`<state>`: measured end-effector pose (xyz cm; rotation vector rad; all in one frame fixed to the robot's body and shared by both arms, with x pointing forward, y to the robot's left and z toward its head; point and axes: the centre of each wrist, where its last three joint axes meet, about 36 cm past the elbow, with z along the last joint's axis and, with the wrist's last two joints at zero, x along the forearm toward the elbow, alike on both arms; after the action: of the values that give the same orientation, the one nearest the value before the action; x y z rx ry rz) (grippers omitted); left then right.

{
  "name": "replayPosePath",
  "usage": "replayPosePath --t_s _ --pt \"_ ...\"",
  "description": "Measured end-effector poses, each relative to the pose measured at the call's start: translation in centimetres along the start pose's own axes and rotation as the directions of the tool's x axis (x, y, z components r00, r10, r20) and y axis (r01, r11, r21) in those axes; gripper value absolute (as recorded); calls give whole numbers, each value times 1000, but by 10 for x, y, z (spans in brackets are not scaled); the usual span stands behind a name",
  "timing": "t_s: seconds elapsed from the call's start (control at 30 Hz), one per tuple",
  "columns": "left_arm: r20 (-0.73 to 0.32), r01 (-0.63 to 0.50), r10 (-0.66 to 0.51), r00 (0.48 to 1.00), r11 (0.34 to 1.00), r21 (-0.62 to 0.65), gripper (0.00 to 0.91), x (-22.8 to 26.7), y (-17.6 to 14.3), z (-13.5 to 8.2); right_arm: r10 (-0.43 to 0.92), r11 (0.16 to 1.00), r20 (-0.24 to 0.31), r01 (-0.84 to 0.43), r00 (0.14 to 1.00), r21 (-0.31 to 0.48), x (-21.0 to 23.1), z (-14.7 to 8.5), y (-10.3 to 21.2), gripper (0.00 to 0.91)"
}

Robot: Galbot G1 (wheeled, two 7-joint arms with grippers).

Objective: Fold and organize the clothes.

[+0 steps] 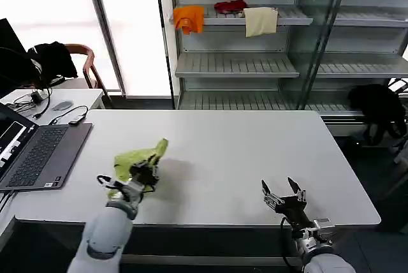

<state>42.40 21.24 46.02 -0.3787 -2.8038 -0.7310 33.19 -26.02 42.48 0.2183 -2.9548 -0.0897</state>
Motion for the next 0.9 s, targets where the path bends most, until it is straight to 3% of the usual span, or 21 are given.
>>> replayPosePath --t_s 0.3,0.37,0.4,0.43,0.47,0.73,0.9 --pt "62 -94 91 994 994 61 181 -31 -53 -33 2 1000 6 -2 1000 2 -1 -7 4 907" --pt "72 -109 104 992 992 68 232 -38 -60 -40 5 1000 5 -5 1000 3 -1 -8 4 907" --pt "76 -115 110 991 991 71 413 -42 -63 -44 5 1000 5 -5 1000 4 -2 -8 4 907" --pt "80 -121 115 990 990 74 776 -46 -66 -47 6 1000 6 -6 1000 6 -2 -9 4 907" --pt "82 -126 120 989 989 77 907 -50 -68 -51 7 1000 6 -7 1000 7 -3 -9 4 907" --pt "124 -160 147 981 981 108 907 -68 -83 -79 3 1000 -2 -3 1000 9 -8 -10 4 907" --pt "172 -168 143 975 975 143 907 -68 -73 -96 -13 1000 -7 13 1000 6 -13 -10 10 907"
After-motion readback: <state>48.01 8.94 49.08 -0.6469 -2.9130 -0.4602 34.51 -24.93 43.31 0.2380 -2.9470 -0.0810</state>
